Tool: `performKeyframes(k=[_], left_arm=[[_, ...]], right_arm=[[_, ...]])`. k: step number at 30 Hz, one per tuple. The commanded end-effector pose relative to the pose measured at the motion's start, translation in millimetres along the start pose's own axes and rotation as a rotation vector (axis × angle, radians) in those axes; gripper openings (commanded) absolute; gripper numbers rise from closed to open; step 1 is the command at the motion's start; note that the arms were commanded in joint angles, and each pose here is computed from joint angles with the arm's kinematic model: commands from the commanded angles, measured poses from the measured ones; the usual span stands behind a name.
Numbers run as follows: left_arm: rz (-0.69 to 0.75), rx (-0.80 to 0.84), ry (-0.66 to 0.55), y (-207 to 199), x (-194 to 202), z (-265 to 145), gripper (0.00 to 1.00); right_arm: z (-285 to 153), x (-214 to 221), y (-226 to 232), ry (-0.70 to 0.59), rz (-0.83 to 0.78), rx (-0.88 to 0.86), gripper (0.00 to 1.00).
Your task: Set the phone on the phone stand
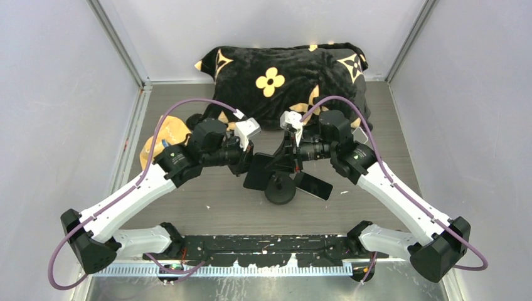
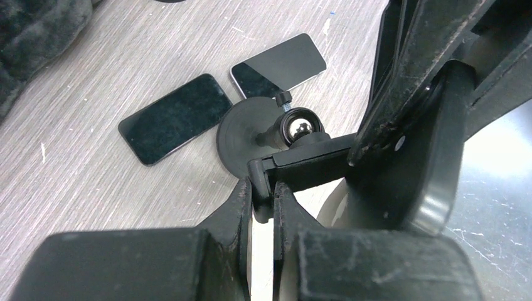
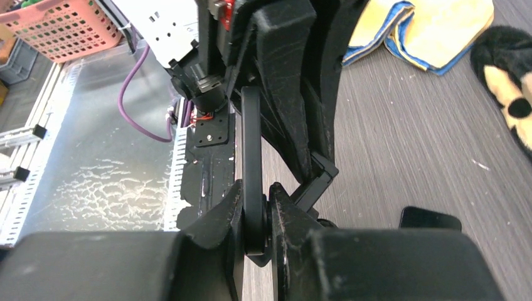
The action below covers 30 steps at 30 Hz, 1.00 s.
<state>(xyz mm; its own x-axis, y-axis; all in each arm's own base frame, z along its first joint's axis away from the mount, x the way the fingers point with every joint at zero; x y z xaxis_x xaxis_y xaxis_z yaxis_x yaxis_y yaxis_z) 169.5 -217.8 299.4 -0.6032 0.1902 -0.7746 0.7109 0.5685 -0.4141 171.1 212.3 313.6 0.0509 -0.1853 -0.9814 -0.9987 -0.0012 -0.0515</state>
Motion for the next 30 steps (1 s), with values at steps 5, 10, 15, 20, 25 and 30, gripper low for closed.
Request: performKeyframes(k=[5,10,15,20,25,30], left_arm=[[0.000,-0.148,-0.133,3,-29,-21,0.00],[-0.005,-0.232,-0.129,10,-27,-25,0.00],[-0.012,-0.336,-0.133,20,-25,-30,0.00],[-0.020,-0.397,-0.134,25,-25,-32,0.00],[-0.011,-0.399,-0.145,24,-26,-35,0.01],[0.011,-0.396,-0.134,21,-27,-34,0.01]], right_arm=[[-19,21,1,0.104,0.166,0.147,0.01],[-21,31,4,0.143,0.203,0.164,0.01],[-25,37,5,0.172,0.230,0.188,0.01],[-29,45,4,0.200,0.287,0.226,0.01],[-29,52,2,0.212,0.348,0.248,0.01],[-28,57,0,0.230,0.405,0.257,0.01]])
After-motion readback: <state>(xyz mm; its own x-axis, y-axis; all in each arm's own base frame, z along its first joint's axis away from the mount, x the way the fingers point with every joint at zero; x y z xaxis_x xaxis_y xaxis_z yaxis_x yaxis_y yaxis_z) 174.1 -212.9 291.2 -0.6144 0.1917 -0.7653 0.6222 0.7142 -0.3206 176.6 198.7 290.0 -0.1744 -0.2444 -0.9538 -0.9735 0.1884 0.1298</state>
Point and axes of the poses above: each gripper's point midway between its finger pads, its own z axis out along the fingers, its own y axis along the line the jaws close on, x = y × z, the point moved 8 cm from there along -z, back along the fingers, and after that the axes turned 15 degrees about -z, right-handed, at the moved point
